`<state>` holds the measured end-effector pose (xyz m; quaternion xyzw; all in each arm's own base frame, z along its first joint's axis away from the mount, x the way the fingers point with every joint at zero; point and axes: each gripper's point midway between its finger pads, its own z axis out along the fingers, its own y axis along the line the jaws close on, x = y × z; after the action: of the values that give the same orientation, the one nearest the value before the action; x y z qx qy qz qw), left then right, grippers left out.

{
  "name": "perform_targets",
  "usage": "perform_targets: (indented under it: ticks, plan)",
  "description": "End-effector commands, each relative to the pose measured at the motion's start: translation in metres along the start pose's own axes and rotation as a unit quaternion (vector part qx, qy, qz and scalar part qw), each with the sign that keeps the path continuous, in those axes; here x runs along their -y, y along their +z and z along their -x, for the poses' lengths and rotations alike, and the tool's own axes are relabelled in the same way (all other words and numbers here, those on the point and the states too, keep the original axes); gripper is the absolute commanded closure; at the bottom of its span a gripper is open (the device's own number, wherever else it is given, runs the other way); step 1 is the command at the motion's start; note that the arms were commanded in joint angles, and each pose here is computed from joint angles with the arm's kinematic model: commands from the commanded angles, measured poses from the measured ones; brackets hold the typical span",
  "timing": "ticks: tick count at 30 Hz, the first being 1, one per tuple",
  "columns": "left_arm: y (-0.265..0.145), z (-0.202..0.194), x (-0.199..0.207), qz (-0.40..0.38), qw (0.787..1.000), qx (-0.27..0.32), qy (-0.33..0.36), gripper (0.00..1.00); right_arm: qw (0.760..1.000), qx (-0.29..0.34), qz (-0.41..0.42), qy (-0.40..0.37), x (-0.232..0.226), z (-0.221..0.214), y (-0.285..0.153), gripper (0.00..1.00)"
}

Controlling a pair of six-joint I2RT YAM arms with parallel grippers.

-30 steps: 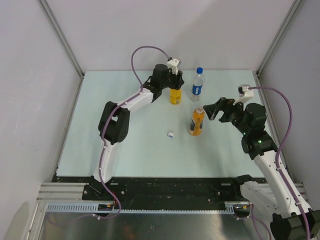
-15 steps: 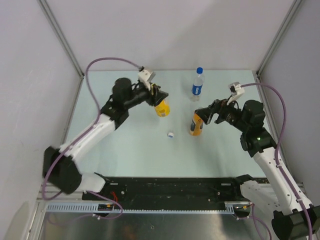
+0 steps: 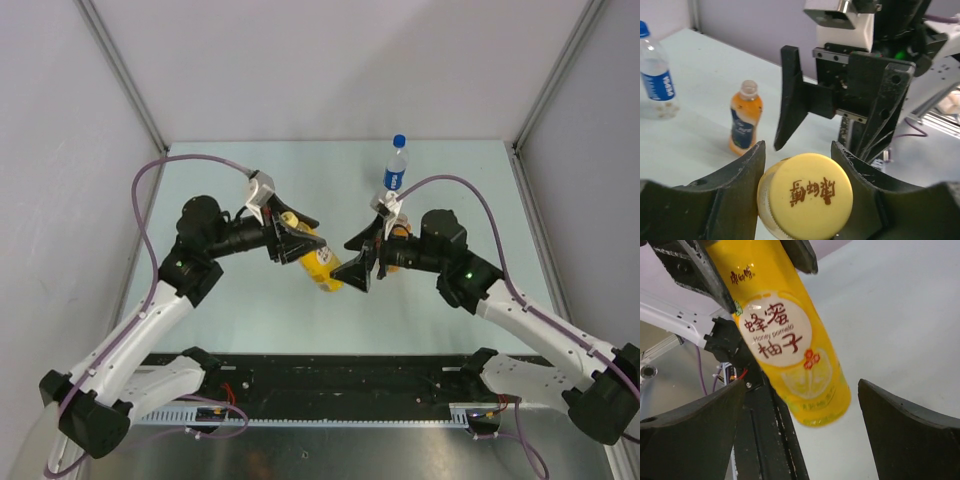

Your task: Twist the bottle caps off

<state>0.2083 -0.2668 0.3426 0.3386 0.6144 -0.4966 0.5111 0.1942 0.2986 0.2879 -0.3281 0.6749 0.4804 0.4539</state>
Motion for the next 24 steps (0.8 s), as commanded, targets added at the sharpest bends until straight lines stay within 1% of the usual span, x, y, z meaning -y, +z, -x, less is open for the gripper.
perform_targets:
  ticks: [1,7,11,15,16,18,21,22,24]
  plan:
    - [-0.009,0.000,0.034,-0.064,0.997,-0.009,-0.035,0.64,0.995,0.056,0.048,-0.061,-0.026,0.037,0.012,0.01]
    - [-0.007,-0.009,0.039,-0.078,0.996,-0.021,-0.046,0.65,0.990,0.053,0.112,-0.063,-0.048,0.031,0.027,0.01]
    - [-0.003,-0.013,0.039,-0.079,0.995,-0.025,-0.046,0.65,0.990,0.045,0.124,-0.057,-0.052,0.024,0.037,0.01]
    - [0.000,-0.017,0.036,-0.077,0.996,-0.027,-0.046,0.62,0.990,0.038,0.131,-0.047,-0.051,0.019,0.043,0.03]
    - [0.001,-0.018,0.036,-0.077,0.996,-0.026,-0.045,0.60,0.990,0.037,0.132,-0.046,-0.051,0.018,0.044,0.05]
    - [0.001,-0.019,0.035,-0.074,0.996,-0.024,-0.044,0.58,0.989,0.036,0.134,-0.045,-0.051,0.017,0.044,0.13]
    - [0.000,-0.019,0.034,-0.068,0.997,-0.021,-0.043,0.53,0.989,0.036,0.135,-0.046,-0.051,0.018,0.044,0.33]
    - [-0.001,-0.019,0.034,-0.064,0.997,-0.018,-0.042,0.50,0.989,0.036,0.134,-0.044,-0.051,0.018,0.044,0.37]
    - [-0.002,-0.018,0.032,-0.055,0.998,-0.013,-0.041,0.43,0.990,0.038,0.131,-0.042,-0.051,0.019,0.043,0.42]
